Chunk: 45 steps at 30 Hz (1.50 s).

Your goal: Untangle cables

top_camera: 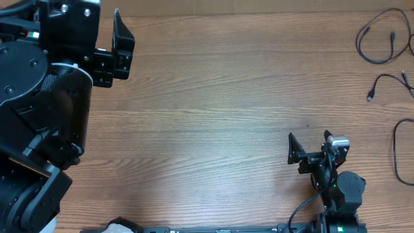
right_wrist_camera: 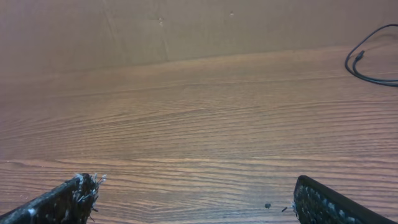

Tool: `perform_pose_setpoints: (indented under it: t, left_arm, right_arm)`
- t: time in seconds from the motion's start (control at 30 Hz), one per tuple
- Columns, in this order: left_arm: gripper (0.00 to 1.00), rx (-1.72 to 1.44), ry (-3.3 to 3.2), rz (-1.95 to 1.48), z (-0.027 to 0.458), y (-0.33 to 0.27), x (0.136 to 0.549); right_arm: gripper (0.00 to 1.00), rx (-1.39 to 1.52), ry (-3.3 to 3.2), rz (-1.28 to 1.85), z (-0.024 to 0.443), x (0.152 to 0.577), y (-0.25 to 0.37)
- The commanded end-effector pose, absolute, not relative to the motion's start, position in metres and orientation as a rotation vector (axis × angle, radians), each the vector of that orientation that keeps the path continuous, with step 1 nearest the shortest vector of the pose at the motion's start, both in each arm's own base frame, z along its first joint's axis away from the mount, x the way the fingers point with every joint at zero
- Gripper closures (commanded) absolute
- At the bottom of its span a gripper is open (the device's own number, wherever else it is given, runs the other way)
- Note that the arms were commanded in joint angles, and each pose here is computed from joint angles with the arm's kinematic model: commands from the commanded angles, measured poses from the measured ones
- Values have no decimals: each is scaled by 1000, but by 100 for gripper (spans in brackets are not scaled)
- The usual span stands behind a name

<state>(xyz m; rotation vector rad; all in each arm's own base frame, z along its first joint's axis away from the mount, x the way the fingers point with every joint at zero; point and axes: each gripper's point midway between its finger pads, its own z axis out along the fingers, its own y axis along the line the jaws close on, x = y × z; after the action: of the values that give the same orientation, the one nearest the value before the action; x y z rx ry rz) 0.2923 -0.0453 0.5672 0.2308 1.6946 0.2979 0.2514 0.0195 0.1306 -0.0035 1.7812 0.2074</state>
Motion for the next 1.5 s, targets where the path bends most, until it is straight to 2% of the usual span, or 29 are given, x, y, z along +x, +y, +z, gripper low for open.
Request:
perform_pose_setpoints:
  t: [0.0,0.33,0.9,1.27,1.37,1.47]
  left_arm:
    - [0,237,1694,311,567,-44,292]
    - [0,237,1709,308,564,-44,292]
    - [1,224,1720,297,561,-44,291]
    - [0,372,1972,389,497,-35,272]
    - [0,339,1900,347,514,-42,281]
    - [0,235,1685,273,569,-51,298]
  right_arm:
    - [0,-14,1779,211,130,251,21]
    - [0,-45,1577,195,177,244,22]
    - [0,-43,1589,196,174,244,22]
    - [0,-43,1589,196,174,244,22]
    - [0,-43,1589,196,174,244,22]
    - [0,-43,1589,196,174,244,22]
